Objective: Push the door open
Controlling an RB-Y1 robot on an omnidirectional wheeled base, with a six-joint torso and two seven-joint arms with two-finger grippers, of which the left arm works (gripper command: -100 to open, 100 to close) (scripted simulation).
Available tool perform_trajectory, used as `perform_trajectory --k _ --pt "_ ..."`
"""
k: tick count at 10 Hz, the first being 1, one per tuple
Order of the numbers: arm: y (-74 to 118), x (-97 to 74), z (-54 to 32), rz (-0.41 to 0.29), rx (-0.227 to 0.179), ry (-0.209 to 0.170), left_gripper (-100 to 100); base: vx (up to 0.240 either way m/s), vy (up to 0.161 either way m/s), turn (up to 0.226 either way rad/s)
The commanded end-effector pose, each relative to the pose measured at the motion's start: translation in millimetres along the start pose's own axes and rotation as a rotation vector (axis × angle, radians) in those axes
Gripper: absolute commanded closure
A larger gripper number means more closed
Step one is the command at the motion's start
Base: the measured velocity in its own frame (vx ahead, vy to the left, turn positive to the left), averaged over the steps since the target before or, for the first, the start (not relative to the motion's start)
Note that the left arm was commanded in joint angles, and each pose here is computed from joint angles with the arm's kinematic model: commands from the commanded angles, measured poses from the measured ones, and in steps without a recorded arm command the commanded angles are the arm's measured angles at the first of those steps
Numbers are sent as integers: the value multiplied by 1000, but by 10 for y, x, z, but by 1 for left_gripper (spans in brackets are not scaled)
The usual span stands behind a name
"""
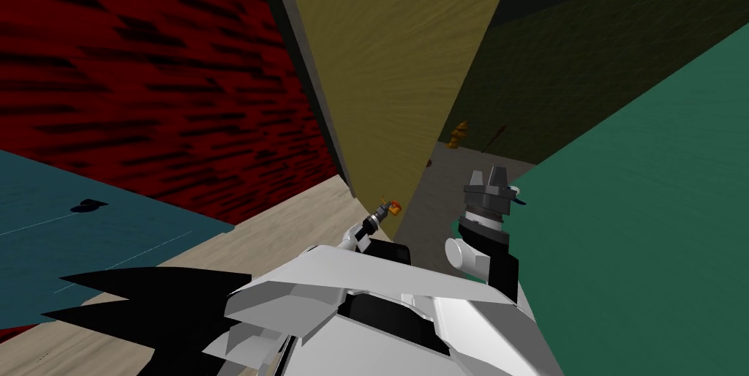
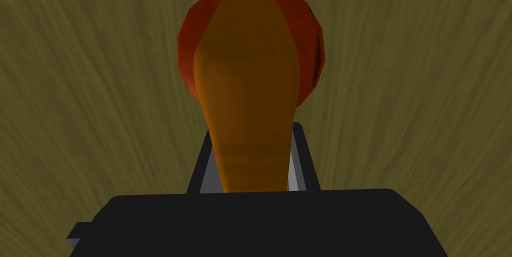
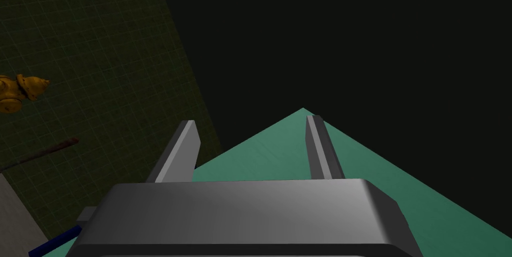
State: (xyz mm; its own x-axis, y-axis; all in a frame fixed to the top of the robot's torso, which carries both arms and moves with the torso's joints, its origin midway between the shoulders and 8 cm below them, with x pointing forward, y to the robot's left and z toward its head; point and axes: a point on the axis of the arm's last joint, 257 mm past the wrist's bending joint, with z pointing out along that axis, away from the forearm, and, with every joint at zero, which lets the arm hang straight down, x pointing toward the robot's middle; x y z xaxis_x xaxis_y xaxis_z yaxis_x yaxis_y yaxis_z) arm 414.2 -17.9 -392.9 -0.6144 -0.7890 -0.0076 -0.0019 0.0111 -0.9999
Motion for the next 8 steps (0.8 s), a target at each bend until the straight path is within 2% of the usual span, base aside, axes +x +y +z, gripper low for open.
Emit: perform_trajectory --k 1,8 --pt "4 -124 -13 7 0 -20 100 108 -134 56" --pt "47 -569 -144 25 -12 -106 100 111 -160 42"
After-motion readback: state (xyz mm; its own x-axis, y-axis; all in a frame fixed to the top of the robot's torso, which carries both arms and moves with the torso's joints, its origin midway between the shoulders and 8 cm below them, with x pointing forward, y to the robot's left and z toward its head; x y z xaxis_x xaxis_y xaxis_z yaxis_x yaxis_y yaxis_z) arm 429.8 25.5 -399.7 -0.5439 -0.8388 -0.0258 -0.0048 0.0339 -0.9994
